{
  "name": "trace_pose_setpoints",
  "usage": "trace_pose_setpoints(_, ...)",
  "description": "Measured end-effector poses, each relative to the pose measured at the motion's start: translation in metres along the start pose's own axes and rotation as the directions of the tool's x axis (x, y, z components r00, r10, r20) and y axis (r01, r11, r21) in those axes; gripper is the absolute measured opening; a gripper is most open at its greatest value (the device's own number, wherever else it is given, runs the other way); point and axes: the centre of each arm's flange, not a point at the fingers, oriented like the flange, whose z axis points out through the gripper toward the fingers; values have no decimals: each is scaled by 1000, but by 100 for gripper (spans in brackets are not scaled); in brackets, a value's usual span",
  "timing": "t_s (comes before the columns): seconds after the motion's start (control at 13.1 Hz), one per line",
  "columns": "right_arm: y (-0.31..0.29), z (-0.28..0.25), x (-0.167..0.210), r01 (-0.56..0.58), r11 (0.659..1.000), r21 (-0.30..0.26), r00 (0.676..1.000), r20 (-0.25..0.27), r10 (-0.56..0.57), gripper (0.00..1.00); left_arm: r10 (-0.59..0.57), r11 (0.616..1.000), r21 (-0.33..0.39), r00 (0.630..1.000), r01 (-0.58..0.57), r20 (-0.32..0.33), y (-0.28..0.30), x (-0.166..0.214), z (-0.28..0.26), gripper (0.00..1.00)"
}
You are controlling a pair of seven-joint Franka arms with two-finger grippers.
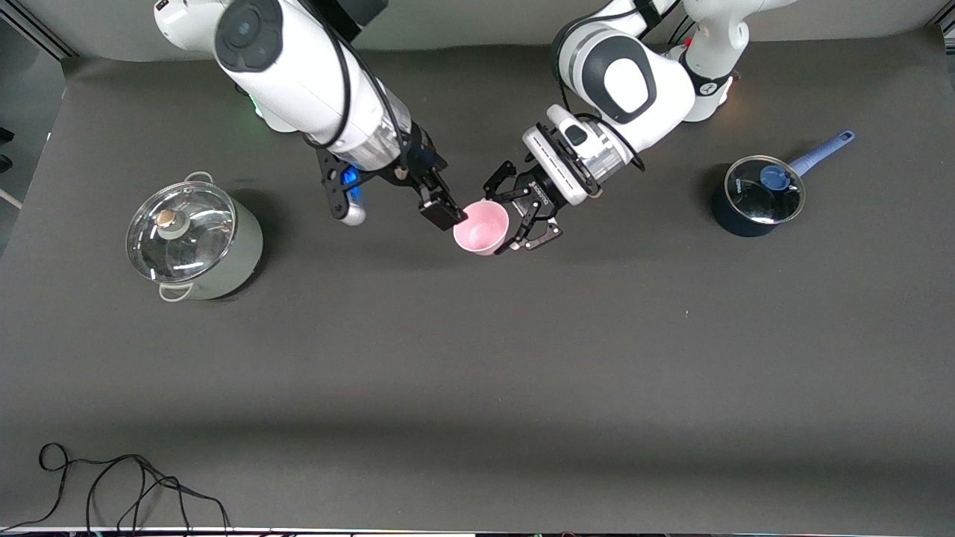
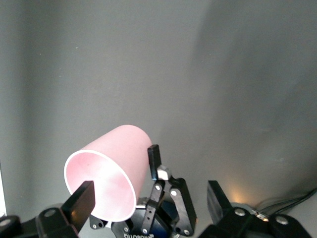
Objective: Transfer pink cup from left to right arm
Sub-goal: 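Grasp the cup with the right gripper while the left gripper opens, then carry the cup toward the steel pot while the left gripper withdraws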
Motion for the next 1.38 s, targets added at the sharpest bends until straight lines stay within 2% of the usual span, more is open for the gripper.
trace_pose_setpoints(0.38, -16, 27, 3, -9, 1000, 26, 1000, 5, 9, 99, 0, 1000, 0, 1000, 0, 0, 1, 1, 0, 65)
trace_pose_setpoints(0.54, -18, 31, 3, -8, 999, 34, 1000, 6, 8, 82, 0, 1000, 1, 1000, 0, 0, 2, 1, 0, 65)
trace_pose_setpoints(0.69, -17, 31, -1, -2, 999, 34, 1000, 5, 2, 56, 0, 1000, 1, 1000, 0, 1, 2, 1, 0, 65)
trace_pose_setpoints(1.0, -15, 32, -6, 15, 999, 34, 1000, -13, -14, 12, -7, 1000, 18, 1000, 7, 2, -6, 2, -2, 65)
trace_pose_setpoints(1.38, -15, 27, -6, 50, 998, 33, 999, -20, -49, 8, 0, 1000, 18, 1000, 0, -4, -6, 5, -2, 65)
